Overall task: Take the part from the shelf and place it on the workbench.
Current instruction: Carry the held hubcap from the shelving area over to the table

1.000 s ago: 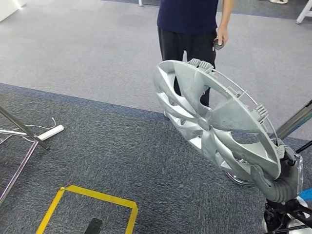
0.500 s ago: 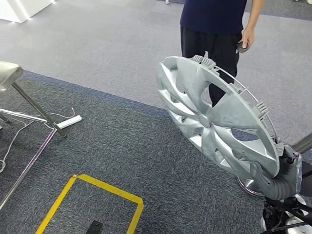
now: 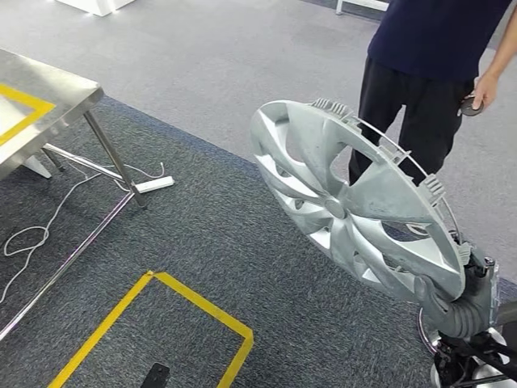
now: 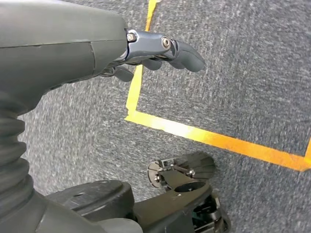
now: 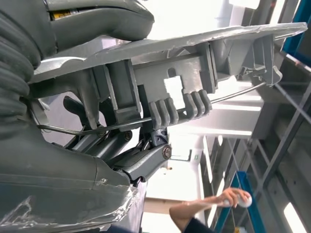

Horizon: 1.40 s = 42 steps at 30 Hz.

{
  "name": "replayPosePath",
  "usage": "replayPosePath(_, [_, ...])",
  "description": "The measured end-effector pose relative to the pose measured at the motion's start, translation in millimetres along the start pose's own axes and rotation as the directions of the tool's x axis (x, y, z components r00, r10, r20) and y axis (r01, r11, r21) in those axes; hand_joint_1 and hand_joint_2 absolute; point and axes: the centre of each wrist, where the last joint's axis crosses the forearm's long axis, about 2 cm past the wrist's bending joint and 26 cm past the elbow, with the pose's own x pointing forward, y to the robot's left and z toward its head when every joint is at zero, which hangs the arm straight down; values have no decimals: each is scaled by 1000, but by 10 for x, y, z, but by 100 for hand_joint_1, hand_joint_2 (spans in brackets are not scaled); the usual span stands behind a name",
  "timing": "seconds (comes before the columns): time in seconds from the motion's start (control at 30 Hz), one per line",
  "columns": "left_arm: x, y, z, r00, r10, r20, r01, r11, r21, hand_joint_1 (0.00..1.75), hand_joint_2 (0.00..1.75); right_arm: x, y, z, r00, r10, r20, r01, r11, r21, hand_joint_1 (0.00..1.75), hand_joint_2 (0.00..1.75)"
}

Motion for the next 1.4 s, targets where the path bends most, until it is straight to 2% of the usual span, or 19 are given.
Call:
replayPosePath(0.47, [-45,5,18,1000,8,-10,-8,1000,14,0,175,0,0,-1,1000,8,0,-8,1000,-13,175,175])
replayPosePath(0.87, [-13,9,8,999,9,33,-11,997,77,0,175,21,13,30,1000,15,-5,-15,999,-28,175,175])
replayPosePath(1.4, [-19,-34,27,999,-32,28,30,997,75,0,175,51,18,73,1000,21,-13,-21,999,-34,175,175])
